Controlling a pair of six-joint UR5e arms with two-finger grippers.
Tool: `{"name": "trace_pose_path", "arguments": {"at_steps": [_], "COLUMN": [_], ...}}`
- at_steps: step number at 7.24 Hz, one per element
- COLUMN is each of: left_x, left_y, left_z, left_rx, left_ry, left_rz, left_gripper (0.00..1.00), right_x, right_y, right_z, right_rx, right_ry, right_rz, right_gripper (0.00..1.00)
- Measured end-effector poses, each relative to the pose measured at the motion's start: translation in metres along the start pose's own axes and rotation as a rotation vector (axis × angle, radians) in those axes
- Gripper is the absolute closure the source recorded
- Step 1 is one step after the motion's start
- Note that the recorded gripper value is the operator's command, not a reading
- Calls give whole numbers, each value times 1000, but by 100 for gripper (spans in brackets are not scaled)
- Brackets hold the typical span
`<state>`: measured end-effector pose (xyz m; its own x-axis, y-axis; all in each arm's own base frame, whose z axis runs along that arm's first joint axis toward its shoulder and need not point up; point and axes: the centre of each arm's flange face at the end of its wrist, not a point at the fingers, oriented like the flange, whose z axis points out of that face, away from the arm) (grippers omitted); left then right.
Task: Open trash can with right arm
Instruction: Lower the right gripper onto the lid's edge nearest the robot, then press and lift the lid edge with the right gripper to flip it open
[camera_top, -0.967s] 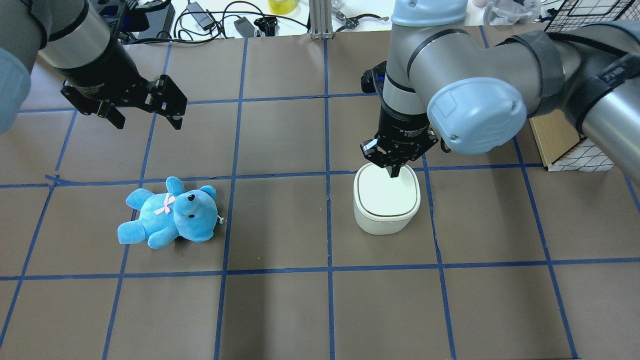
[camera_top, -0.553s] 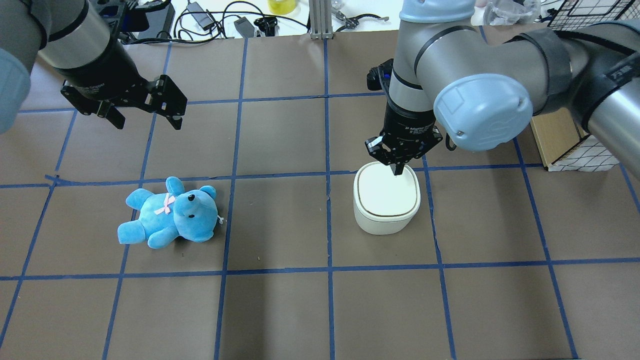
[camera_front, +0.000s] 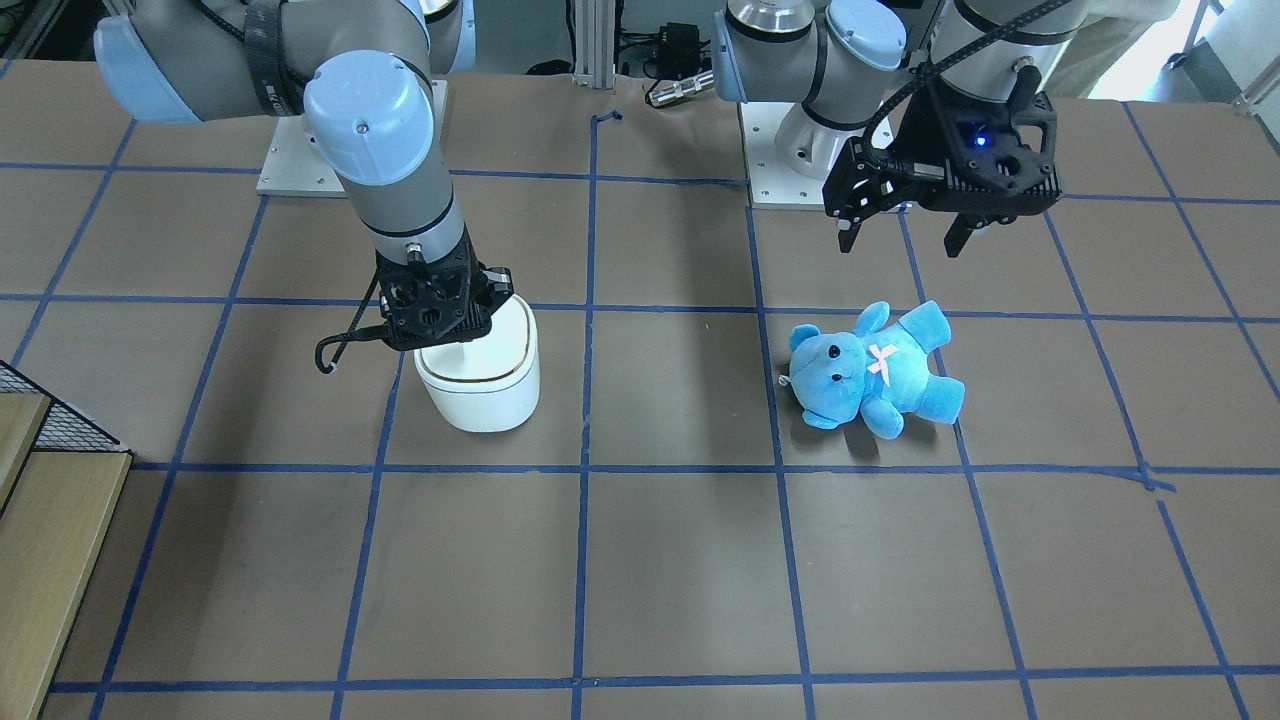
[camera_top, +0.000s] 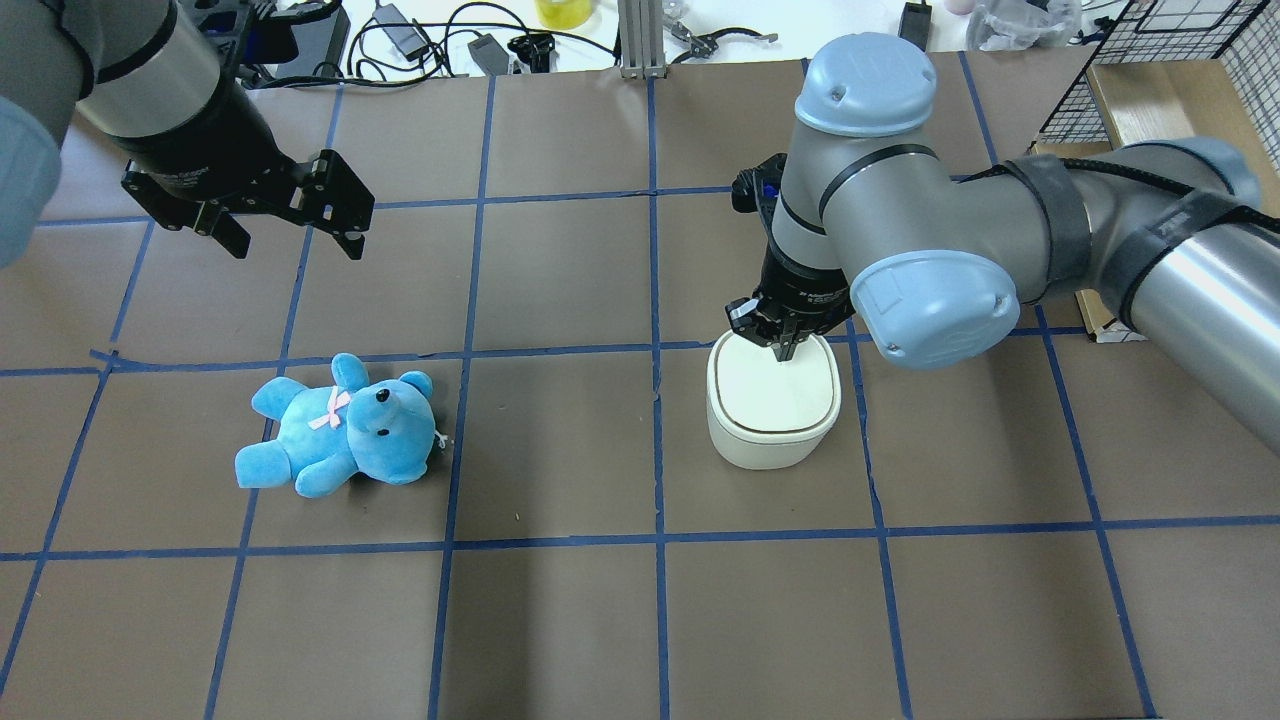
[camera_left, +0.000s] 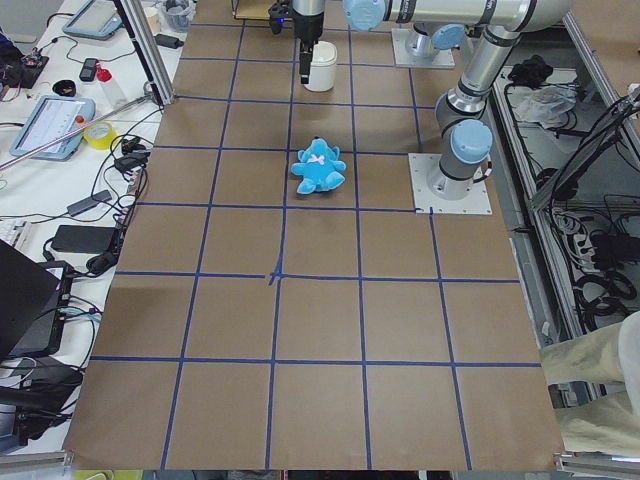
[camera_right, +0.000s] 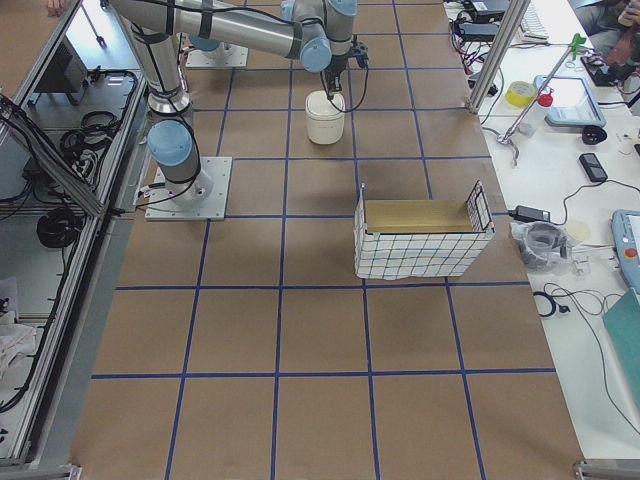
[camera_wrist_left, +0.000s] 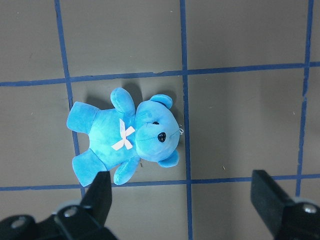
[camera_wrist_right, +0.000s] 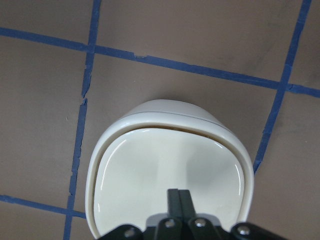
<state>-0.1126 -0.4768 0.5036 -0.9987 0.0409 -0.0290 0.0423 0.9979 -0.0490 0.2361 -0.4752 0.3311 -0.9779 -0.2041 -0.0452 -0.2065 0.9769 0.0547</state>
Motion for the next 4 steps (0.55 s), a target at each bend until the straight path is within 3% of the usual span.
{"name": "trace_pose_path", "arguments": {"at_steps": [4], "left_x": [0], "left_y": [0], "left_z": [0], "left_rx": [0], "left_ry": [0], "left_rz": [0], "left_gripper": [0], "right_x": [1], "right_y": [-7], "right_z": [16], "right_rx": [-9], "right_ry": [-1], "right_rz": [0], "right_gripper": [100]}}
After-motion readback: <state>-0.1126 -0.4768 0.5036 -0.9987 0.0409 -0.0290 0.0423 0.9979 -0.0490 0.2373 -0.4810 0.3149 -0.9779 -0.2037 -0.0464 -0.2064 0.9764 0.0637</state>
